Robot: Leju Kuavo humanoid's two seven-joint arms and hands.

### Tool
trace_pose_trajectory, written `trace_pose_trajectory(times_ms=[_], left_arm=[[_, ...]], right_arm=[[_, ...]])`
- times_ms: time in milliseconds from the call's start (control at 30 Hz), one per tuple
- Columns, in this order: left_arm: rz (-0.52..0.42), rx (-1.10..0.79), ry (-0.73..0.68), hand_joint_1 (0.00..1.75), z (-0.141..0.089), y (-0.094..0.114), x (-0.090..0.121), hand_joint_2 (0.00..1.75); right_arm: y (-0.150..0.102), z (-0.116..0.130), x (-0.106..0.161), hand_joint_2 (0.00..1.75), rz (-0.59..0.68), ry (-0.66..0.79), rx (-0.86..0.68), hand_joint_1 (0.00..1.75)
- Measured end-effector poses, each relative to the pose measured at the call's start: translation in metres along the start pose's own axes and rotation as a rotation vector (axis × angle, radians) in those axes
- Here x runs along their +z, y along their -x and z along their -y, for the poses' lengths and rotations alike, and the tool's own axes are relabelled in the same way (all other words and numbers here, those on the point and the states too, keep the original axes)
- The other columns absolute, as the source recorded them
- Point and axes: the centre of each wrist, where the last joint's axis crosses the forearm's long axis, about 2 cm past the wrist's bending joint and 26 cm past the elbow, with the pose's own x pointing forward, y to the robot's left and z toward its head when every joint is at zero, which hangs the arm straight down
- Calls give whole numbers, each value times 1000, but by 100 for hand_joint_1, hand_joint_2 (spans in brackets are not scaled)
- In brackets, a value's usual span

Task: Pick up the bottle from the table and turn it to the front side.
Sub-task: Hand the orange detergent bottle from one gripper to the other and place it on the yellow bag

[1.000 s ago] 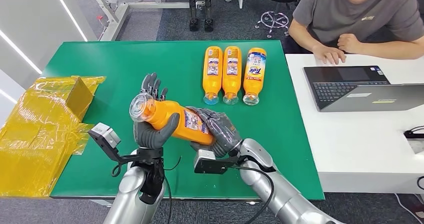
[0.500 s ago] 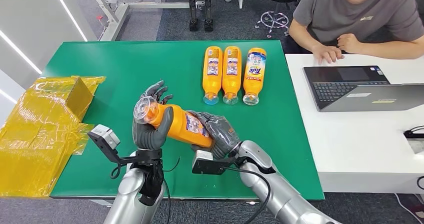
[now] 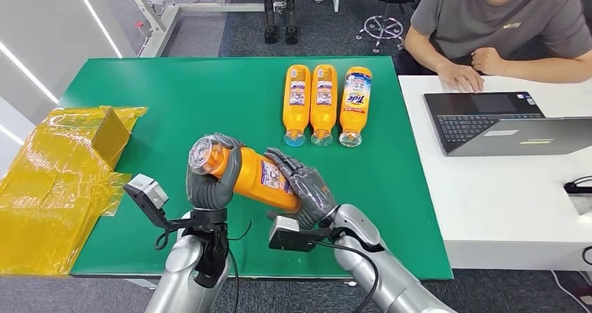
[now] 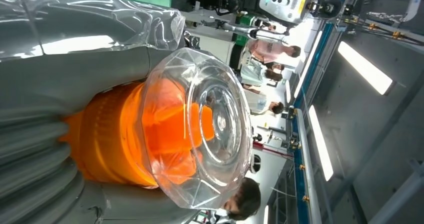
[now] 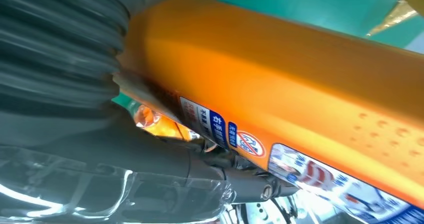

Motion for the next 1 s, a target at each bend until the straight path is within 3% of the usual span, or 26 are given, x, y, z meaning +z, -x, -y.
trace_pose_trajectory(times_ms=[333, 667, 833, 1000], left_arm=[[51, -187, -101, 175, -6, -9, -2, 175], [62, -247, -141, 175, -11, -12, 4, 175], [125, -539, -220, 175, -36, -18, 10, 175], [283, -960, -14, 175, -72, -27, 12, 175]], right_arm=[[-16, -3, 11, 175, 17, 286, -172, 0], [-26, -5, 14, 175, 27, 343, -206, 0], [-33, -9, 22, 175, 13, 422, -244, 0], [-39, -13, 29, 175, 10, 473, -279, 0]])
